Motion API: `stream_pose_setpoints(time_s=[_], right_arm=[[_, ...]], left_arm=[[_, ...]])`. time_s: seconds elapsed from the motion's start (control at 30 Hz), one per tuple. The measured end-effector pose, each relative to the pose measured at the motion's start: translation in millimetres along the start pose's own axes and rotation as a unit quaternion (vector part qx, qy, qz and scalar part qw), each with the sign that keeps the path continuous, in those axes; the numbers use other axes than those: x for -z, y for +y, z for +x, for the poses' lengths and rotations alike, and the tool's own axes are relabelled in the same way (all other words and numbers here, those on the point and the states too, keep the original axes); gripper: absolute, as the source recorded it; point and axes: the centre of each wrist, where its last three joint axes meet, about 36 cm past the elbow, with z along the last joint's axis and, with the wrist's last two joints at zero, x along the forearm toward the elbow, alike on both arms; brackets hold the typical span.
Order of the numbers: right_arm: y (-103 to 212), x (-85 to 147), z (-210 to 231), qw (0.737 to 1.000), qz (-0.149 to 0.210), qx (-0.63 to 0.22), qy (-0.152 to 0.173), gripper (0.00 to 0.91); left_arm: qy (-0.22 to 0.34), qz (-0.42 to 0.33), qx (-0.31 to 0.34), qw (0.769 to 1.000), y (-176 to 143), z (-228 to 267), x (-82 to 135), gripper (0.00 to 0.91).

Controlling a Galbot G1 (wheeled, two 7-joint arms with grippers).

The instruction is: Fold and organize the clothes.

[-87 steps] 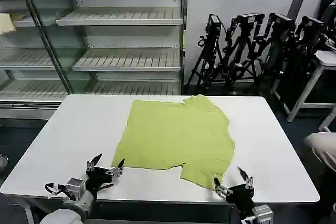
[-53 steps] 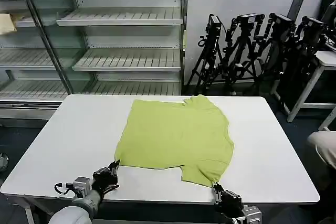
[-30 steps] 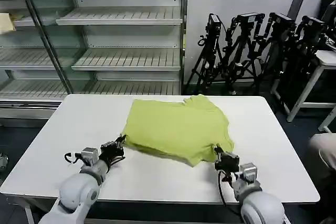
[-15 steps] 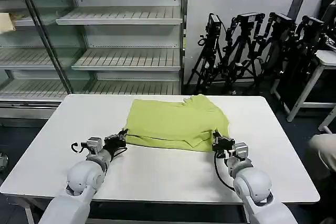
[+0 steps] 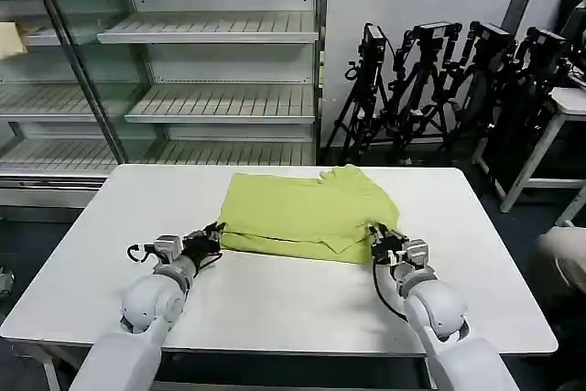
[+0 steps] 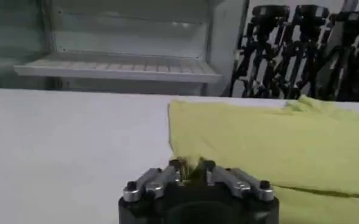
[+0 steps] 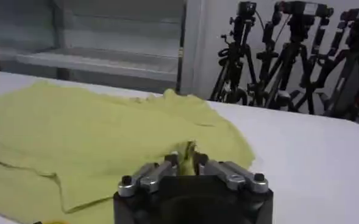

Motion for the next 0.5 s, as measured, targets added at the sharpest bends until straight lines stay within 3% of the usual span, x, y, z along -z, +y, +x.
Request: stream_pose_setpoints(time_s=[0.47,0.5], right_arm=[[-1,-22,45,1.000,0.005,-0.013,0.025,0.907],[-1,-24,46,1.000,0.006,-0.013,0.028,0.776]], left_arm=[[0.014,-0.013,-0.008,1.000,-10,29,-9,0.907],[0.015,-0.014,-0.005,1.000,-9,29,-10,0.907]])
